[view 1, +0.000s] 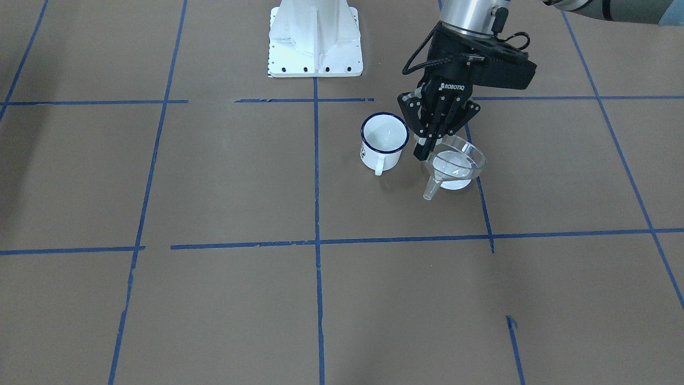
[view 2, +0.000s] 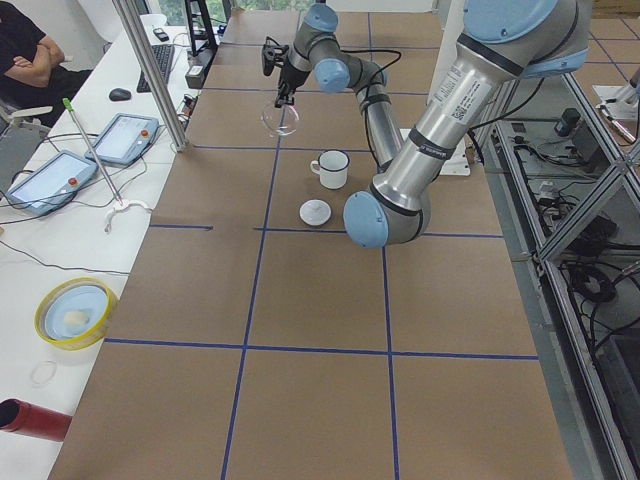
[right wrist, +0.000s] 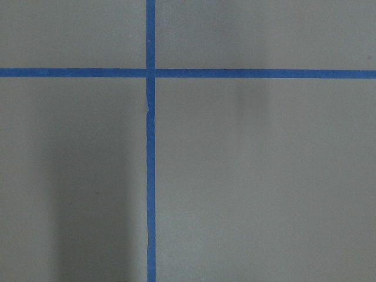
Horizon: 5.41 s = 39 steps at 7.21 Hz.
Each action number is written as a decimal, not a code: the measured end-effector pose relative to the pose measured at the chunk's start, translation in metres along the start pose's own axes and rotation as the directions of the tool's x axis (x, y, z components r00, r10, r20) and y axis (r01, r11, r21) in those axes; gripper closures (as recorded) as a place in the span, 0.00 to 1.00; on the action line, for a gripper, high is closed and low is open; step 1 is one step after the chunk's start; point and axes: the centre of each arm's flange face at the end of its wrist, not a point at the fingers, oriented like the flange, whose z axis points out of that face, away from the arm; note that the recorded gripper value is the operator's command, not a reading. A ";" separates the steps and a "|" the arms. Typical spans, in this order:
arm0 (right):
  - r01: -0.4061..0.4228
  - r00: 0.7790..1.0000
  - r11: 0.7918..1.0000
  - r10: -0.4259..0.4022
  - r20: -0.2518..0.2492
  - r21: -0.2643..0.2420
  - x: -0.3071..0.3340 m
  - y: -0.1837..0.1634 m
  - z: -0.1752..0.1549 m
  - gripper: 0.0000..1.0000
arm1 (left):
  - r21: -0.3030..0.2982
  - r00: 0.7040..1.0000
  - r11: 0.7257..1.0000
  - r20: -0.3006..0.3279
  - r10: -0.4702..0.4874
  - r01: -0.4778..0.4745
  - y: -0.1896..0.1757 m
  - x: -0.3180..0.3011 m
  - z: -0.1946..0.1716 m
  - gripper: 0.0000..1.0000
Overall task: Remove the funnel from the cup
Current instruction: 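Lift the glass funnel out of the mug with the left gripper, then set the glass funnel down farther from the robot and open the left gripper, then move the left gripper down and grasp the round white lid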
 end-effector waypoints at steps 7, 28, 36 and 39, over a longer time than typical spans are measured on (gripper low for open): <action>0.000 1.000 1.000 0.000 0.000 0.000 0.000 0.000 0.000 0.00 | 0.418 0.885 0.781 -0.203 -0.419 0.465 0.032 -0.122 0.204 1.00; 0.000 1.000 1.000 0.000 0.000 0.000 0.000 0.000 0.000 0.00 | -0.266 0.947 0.945 0.201 0.249 -0.191 0.092 -0.146 0.117 0.00; 0.000 1.000 1.000 0.000 0.000 0.000 0.000 0.000 0.000 0.00 | -0.460 0.899 0.853 0.222 0.378 -0.246 0.104 -0.213 0.131 0.00; 0.000 1.000 1.000 0.000 0.000 0.000 0.000 0.000 0.000 0.00 | -0.484 0.899 0.839 0.209 0.386 -0.248 0.124 -0.208 0.132 0.00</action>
